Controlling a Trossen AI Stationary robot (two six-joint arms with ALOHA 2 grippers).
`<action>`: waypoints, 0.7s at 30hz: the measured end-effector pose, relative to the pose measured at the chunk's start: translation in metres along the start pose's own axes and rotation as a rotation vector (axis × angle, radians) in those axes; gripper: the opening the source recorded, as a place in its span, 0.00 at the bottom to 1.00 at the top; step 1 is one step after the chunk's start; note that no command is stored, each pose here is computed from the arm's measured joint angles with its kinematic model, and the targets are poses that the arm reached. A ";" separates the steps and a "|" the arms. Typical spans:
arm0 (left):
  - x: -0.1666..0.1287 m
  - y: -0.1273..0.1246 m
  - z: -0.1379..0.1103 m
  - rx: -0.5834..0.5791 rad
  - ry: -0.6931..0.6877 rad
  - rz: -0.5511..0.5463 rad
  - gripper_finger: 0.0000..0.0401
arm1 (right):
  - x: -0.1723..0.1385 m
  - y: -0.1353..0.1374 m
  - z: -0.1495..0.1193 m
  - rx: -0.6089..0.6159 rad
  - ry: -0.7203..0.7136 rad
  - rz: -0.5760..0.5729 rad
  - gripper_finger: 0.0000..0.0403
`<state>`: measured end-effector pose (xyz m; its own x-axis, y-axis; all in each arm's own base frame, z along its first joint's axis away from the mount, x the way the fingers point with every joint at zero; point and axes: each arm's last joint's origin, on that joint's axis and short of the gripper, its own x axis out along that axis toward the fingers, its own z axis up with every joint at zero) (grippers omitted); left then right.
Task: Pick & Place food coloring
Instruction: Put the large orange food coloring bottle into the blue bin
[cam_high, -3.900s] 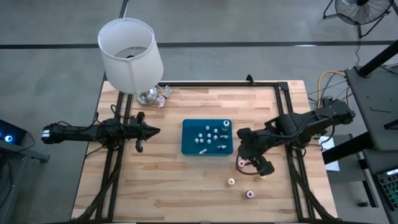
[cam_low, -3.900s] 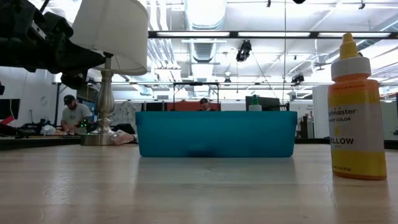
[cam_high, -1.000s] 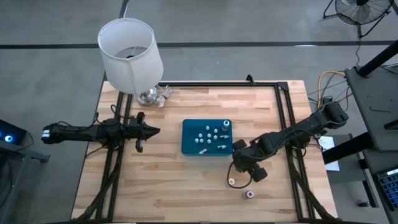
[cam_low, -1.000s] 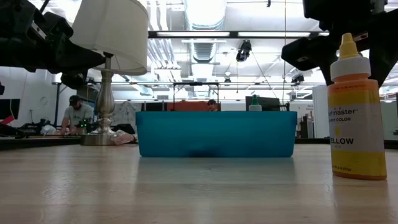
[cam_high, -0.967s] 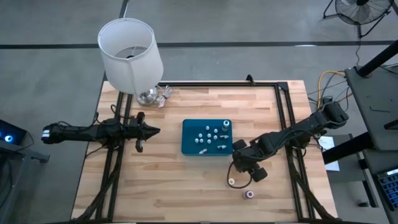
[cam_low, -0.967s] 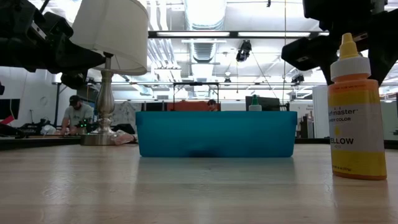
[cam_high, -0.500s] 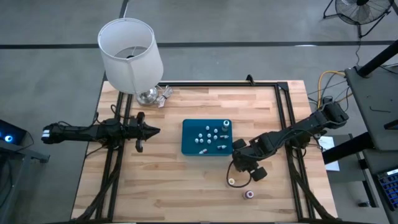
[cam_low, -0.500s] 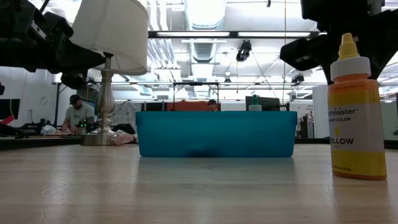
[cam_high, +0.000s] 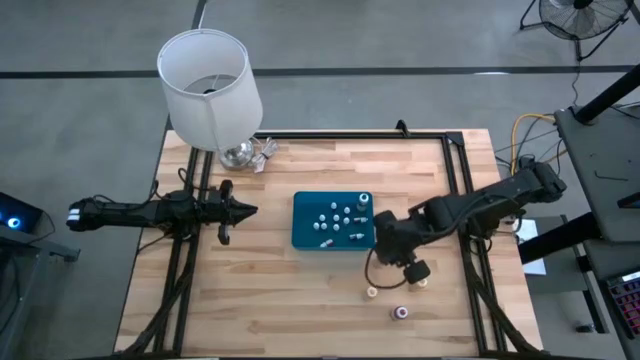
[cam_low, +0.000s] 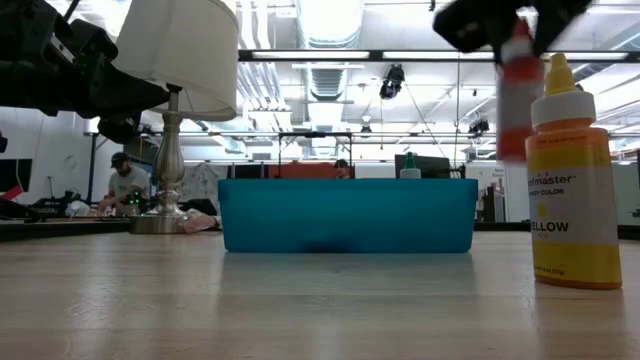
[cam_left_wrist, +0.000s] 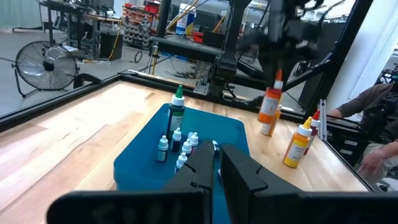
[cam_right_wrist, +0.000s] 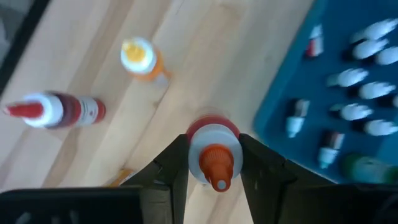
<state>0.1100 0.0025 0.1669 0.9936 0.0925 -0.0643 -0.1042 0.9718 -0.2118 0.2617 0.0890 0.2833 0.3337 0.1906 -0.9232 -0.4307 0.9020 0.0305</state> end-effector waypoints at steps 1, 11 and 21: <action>0.000 0.000 0.000 0.000 0.000 0.000 0.00 | -0.006 -0.002 0.003 0.007 -0.012 -0.005 0.26; 0.000 0.000 0.000 0.000 0.000 0.000 0.00 | -0.034 -0.029 0.016 -0.002 0.006 -0.088 0.26; 0.000 0.000 0.000 0.000 0.000 0.000 0.00 | -0.036 -0.052 0.009 -0.015 0.040 -0.158 0.26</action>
<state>0.1100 0.0025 0.1669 0.9936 0.0925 -0.0643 -0.1042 0.9717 -0.2121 0.2800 0.0386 0.3185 0.3650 0.0314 -0.9305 -0.3880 0.9136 -0.1213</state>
